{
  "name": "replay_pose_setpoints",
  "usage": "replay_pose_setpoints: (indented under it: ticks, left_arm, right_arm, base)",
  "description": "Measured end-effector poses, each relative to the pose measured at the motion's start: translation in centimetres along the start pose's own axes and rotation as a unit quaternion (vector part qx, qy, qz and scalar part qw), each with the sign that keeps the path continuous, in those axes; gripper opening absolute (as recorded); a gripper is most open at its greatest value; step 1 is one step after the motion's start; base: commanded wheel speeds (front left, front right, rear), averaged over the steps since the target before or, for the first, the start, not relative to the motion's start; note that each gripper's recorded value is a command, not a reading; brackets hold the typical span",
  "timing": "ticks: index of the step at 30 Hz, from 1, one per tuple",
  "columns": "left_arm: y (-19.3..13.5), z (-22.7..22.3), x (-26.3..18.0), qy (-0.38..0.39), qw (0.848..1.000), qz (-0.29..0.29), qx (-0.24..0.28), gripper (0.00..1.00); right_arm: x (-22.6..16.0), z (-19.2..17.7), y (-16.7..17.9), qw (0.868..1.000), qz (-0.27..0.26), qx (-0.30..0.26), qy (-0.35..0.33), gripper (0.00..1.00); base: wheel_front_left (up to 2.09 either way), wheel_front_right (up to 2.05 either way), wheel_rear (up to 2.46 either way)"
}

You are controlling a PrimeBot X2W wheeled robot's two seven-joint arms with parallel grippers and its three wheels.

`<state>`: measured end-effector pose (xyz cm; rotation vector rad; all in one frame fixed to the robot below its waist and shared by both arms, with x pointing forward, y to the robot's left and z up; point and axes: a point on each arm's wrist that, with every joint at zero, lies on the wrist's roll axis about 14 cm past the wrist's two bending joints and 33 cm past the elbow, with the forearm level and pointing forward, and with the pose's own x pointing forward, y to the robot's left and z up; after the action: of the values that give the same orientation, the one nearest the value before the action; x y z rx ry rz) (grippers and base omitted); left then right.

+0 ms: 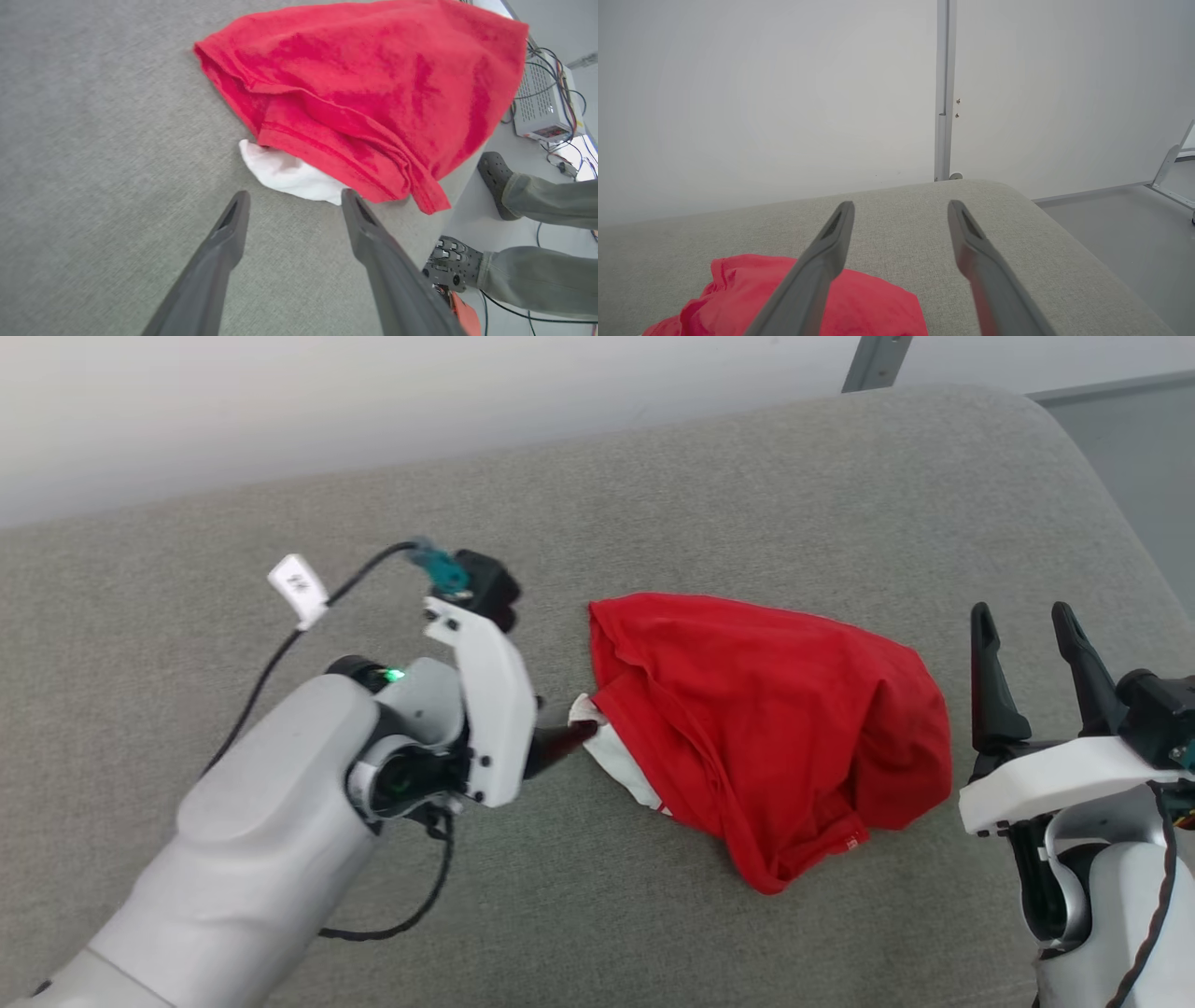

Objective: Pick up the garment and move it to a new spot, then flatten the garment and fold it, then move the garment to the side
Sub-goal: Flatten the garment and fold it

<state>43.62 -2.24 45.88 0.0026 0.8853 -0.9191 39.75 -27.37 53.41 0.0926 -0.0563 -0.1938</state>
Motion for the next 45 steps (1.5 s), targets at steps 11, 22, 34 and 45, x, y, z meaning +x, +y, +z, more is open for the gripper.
replay_pose_setpoints:
  ticks: [11, 22, 34, 45]
  left_arm:
    - [-1.6, 0.2, 2.9, 0.036, 0.997, -0.024, 0.06, 1.0]
    - [0.8, -2.1, 6.3, 0.08, 0.995, -0.025, 0.047, 1.0]
    - [2.2, -3.2, 8.1, 0.11, 0.993, -0.018, 0.037, 0.0]
    - [3.6, -3.1, 6.5, 0.111, 0.993, 0.002, 0.047, 0.0]
  right_arm:
    - [-0.3, -0.2, -1.4, 1.0, -0.018, -0.002, 0.005, 1.0]
    - [-0.3, -2.1, -3.0, 0.999, -0.043, -0.002, 0.024, 1.0]
    - [0.5, -3.1, -3.0, 0.999, -0.043, 0.0, 0.029, 1.0]
    - [0.8, -2.6, -2.9, 0.999, -0.042, -0.003, 0.019, 1.0]
  base:
    - [0.0, 0.0, 0.0]
    - [0.0, 0.0, 0.0]
    - [0.0, 0.0, 0.0]
    - [0.0, 0.0, 0.0]
